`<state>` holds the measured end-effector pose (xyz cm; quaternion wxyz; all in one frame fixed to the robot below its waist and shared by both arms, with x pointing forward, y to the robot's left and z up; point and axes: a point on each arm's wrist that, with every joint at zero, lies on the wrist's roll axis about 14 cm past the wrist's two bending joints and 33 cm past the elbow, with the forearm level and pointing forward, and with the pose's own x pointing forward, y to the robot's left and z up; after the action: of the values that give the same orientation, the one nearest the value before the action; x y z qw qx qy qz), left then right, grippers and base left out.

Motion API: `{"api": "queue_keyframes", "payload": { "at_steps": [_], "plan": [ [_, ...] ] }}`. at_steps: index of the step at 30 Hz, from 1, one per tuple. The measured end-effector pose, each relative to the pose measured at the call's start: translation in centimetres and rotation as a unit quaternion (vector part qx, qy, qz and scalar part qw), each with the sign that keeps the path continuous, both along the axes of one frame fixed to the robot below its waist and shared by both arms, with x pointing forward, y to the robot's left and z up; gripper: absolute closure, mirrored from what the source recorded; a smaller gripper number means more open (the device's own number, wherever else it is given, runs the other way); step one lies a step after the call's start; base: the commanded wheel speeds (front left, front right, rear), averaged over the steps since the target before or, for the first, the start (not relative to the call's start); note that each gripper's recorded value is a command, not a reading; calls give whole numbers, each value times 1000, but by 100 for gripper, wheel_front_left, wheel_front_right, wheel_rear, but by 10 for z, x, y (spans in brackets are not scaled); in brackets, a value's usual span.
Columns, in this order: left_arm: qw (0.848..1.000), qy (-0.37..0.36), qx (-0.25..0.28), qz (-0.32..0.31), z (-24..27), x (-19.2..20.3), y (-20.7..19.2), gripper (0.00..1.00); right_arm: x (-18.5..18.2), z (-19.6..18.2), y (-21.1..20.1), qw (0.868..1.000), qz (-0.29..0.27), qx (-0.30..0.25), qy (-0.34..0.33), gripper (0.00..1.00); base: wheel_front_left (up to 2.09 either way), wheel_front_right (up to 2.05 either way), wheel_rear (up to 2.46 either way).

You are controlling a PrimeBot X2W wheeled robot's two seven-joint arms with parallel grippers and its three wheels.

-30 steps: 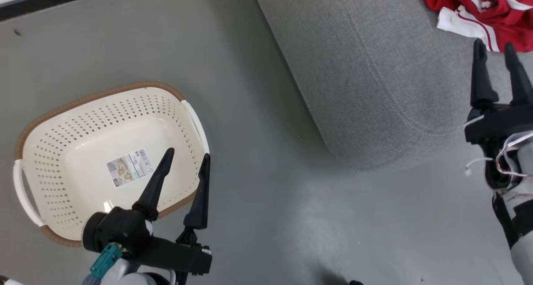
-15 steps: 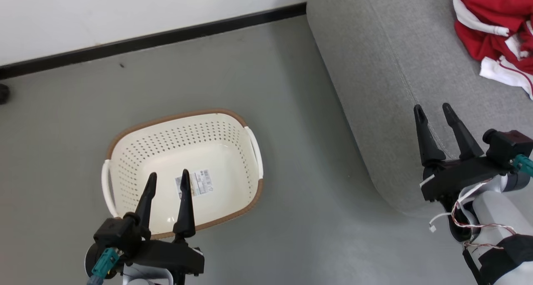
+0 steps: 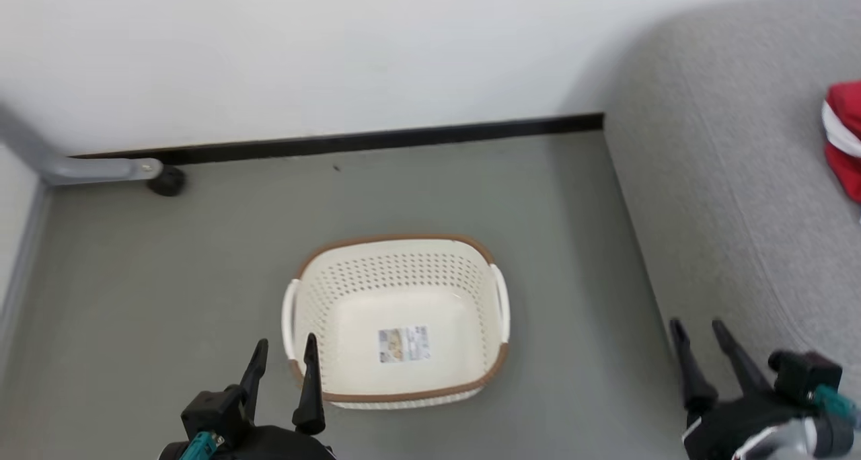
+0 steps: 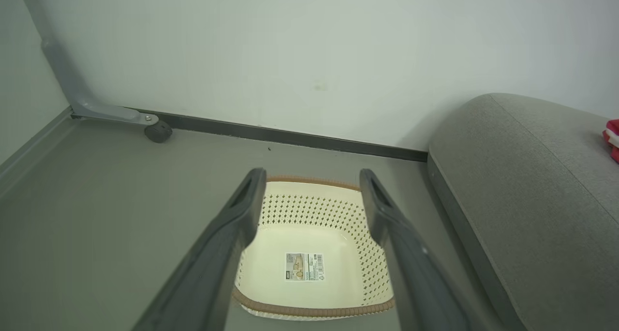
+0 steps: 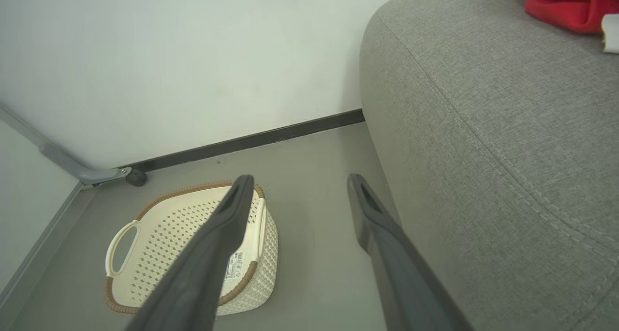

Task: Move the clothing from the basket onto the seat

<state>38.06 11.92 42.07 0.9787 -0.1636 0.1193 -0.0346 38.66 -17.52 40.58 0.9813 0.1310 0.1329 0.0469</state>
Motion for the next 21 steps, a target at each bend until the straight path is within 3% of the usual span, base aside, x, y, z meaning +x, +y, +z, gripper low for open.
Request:
{"api": "queue_keyframes", "payload": {
  "at_steps": [8, 21],
  "plan": [
    [998, -19, 11, 63, 13, -32, 47, 0, 2, 27, 55, 997, 66, 12, -44, 0, 0, 0, 0],
    [992, -56, 14, 110, 35, -49, 79, 0, -6, 52, 78, 992, 90, 15, -84, 0, 0, 0, 0]
  ]
}}
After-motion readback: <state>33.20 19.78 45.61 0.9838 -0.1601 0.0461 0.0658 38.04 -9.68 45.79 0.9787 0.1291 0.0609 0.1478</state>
